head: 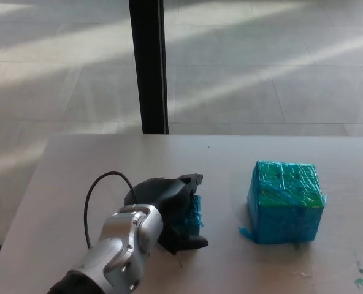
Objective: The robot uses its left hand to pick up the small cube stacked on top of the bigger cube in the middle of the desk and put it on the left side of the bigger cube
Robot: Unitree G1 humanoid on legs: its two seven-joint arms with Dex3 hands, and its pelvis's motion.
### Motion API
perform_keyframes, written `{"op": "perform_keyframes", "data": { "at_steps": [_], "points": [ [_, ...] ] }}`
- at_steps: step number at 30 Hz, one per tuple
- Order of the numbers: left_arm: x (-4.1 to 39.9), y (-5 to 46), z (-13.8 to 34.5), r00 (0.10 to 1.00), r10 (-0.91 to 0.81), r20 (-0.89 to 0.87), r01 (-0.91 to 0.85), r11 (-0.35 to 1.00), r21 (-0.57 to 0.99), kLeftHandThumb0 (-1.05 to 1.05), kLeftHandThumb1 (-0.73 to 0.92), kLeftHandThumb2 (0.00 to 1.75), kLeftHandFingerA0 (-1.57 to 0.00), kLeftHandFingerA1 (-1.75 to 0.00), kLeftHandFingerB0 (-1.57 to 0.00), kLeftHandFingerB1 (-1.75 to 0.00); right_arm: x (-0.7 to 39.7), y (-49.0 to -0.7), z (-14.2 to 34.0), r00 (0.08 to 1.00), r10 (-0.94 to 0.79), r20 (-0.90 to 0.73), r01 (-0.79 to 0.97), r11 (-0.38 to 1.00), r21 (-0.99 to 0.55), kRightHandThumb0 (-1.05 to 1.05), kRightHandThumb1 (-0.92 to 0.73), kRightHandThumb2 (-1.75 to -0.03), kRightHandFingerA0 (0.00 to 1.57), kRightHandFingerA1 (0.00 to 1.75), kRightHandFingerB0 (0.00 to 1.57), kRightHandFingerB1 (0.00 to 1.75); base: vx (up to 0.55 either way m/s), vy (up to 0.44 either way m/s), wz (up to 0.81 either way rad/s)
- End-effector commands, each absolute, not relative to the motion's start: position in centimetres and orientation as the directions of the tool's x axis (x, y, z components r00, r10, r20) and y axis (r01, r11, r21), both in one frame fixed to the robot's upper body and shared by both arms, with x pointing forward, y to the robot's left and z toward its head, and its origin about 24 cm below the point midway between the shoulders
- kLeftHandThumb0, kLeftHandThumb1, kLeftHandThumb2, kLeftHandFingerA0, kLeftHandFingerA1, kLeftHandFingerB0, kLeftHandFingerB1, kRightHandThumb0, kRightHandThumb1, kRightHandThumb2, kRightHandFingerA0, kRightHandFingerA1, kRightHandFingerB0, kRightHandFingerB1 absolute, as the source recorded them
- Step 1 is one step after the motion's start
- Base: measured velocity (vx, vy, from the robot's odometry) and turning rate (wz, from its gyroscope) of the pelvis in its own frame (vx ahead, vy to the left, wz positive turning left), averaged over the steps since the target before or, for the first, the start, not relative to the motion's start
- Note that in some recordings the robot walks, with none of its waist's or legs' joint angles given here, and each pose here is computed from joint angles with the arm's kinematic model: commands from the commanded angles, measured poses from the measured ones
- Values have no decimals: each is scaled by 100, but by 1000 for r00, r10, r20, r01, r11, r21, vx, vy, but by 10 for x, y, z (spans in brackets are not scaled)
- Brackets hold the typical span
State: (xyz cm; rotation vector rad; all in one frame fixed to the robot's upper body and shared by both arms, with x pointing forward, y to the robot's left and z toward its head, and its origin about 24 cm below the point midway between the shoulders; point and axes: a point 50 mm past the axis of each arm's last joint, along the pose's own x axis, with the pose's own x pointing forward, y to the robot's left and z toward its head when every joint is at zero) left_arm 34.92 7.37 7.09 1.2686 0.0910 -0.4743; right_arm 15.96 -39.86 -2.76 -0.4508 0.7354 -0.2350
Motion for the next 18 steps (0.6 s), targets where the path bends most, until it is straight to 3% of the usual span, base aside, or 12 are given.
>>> {"op": "perform_keyframes", "data": {
  "at_steps": [1, 2, 4, 5, 6, 7, 8, 14, 15, 16, 17, 18],
  "points": [
    [353, 76, 81, 874, -263, -408, 465, 218, 858, -105, 66, 63, 0, -2, 0, 0, 164, -406, -17, 748, -388, -538, 75, 855, -513, -92, -65, -69, 29, 130, 15, 101, 0, 0, 0],
    [353, 76, 84, 884, -267, -383, 452, 283, 846, -105, 64, 61, 0, 0, 0, 0, 163, -407, -17, 747, -389, -539, 71, 853, -518, -89, -47, -105, 48, 101, 21, 80, 0, 0, 0],
    [355, 77, 91, 898, -274, -344, 424, 329, 844, -105, 67, 63, 0, -1, 0, 0, 163, -407, -17, 747, -389, -539, 72, 854, -516, -92, -67, -68, 31, 124, 18, 98, 0, 0, 0],
    [356, 78, 97, 906, -268, -327, 403, 312, 860, -105, 54, 102, 0, -13, 0, 0, 162, -408, -16, 745, -390, -542, 77, 856, -511, -93, -64, -68, 31, 130, 15, 100, 0, 0, 0],
    [361, 80, 113, 920, -269, -285, 370, 354, 859, -105, 55, 99, 0, -10, 0, 0, 160, -409, -17, 738, -397, -546, 72, 850, -521, -96, -49, -106, 50, 105, 23, 82, 0, 0, 0],
    [361, 79, 113, 919, -270, -287, 372, 354, 858, -105, 55, 99, 0, -10, 0, 0, 160, -409, -17, 737, -397, -547, 72, 850, -521, -96, -49, -106, 50, 105, 23, 82, 0, 0, 0],
    [361, 82, 120, 925, -274, -265, 359, 389, 849, -105, 58, 102, 0, -11, 0, -1, 159, -409, -18, 736, -398, -549, 71, 850, -521, -95, -67, -64, 26, 120, 17, 99, 0, 0, 0],
    [365, 108, 173, 958, -270, -93, 210, 445, 871, -105, 54, 99, 0, -18, 0, -1, 152, -411, -20, 730, -401, -554, 78, 853, -516, -104, -63, -64, 21, 121, 14, 103, 0, 0, 0],
    [363, 120, 187, 966, -252, -50, 168, 471, 866, -105, 55, 106, 0, -15, 0, -4, 152, -411, -21, 730, -400, -554, 87, 858, -506, -94, -43, -104, 45, 102, 21, 83, 0, 0, 0],
    [361, 129, 194, 970, -242, -32, 150, 488, 860, -105, 70, 63, 0, -23, 0, 0, 151, -412, -21, 724, -407, -557, 98, 860, -501, -96, -62, -62, 28, 126, 16, 98, 0, 0, 0],
    [361, 132, 195, 971, -238, -26, 143, 488, 861, -105, 70, 63, 0, -23, 0, 0, 151, -412, -22, 720, -410, -560, 99, 859, -502, -96, -62, -62, 28, 126, 16, 98, 0, 0, 0],
    [361, 146, 203, 977, -213, -7, 109, 472, 875, -105, 71, 64, 0, -24, 0, 0, 150, -412, -23, 717, -413, -562, 98, 858, -505, -96, -45, -103, 49, 105, 24, 83, 0, 0, 0]
  ]
}}
